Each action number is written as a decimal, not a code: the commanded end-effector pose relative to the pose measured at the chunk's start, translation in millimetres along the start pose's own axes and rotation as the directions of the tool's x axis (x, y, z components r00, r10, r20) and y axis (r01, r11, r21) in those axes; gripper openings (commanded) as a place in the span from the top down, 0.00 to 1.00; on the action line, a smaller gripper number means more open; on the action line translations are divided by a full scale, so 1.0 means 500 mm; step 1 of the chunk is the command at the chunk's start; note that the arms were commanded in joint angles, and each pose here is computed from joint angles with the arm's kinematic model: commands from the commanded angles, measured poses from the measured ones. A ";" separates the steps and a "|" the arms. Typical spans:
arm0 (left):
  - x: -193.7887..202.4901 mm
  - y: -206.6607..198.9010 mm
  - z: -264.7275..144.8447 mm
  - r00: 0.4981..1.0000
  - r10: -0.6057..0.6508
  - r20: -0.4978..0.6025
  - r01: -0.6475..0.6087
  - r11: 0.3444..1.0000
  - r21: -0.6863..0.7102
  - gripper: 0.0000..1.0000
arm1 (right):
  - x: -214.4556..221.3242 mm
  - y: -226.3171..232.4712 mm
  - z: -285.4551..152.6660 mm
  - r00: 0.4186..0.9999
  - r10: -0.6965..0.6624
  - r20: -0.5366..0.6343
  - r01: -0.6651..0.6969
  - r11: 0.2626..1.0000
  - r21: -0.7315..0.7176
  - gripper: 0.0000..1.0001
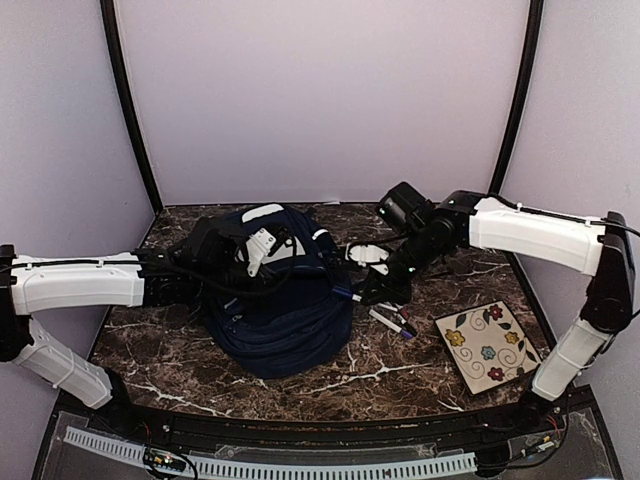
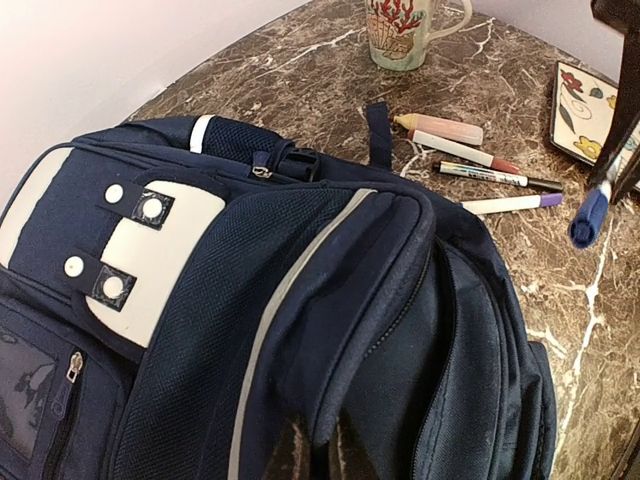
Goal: Pack the student bag
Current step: Pick up the pen from the center of the board, then place the pen in the upper front pocket of the bag, then pick up the pen from the center of the board.
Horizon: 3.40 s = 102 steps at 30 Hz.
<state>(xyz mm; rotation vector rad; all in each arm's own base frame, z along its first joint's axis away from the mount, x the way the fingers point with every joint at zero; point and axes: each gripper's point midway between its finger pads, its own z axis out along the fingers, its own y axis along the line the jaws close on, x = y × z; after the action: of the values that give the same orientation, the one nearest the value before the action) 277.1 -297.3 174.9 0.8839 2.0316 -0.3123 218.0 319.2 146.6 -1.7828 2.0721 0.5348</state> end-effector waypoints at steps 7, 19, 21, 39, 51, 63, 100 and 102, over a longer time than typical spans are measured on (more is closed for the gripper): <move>-0.128 -0.017 -0.069 0.979 -0.047 0.197 0.028 0.995 0.098 1.00 | -0.170 0.000 -0.043 0.936 -0.342 0.083 0.317 0.922 0.224 1.00; -0.164 0.021 -0.143 0.961 -0.076 0.266 0.058 0.995 0.075 1.00 | -0.257 -0.007 0.027 0.823 -0.567 -0.039 0.528 0.738 0.421 1.00; -0.172 0.017 -0.154 0.953 -0.094 0.290 0.068 0.993 0.099 1.00 | -0.275 -0.013 0.042 0.798 -0.599 -0.074 0.560 0.689 0.459 1.00; -0.171 0.026 -0.188 0.941 -0.126 0.314 0.097 0.990 0.105 1.00 | -0.427 -0.111 0.139 0.701 -0.698 -0.146 0.505 0.340 0.793 0.72; -0.138 0.045 -0.169 0.943 -0.144 0.300 0.134 0.989 0.054 1.00 | -0.370 -0.001 0.083 0.775 -0.630 0.044 0.506 0.662 0.554 0.66; -0.078 0.047 -0.124 0.950 -0.186 0.251 0.180 0.983 0.044 1.00 | -0.107 0.147 0.055 0.921 -0.384 0.068 0.378 0.922 0.082 0.68; -0.046 0.037 -0.119 0.945 -0.235 0.225 0.224 0.972 0.077 1.00 | 0.230 -0.378 0.073 0.819 0.559 -0.129 -0.495 0.802 0.335 0.72; -0.047 0.036 -0.117 0.945 -0.236 0.226 0.223 0.971 0.081 1.00 | 0.232 -0.380 0.079 0.816 0.561 -0.136 -0.497 0.803 0.330 0.71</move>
<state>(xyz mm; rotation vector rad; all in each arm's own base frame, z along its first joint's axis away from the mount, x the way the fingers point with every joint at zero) 257.2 -261.4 205.9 0.6643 1.9932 -0.5171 386.3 211.1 44.2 -1.1411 2.6508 0.1336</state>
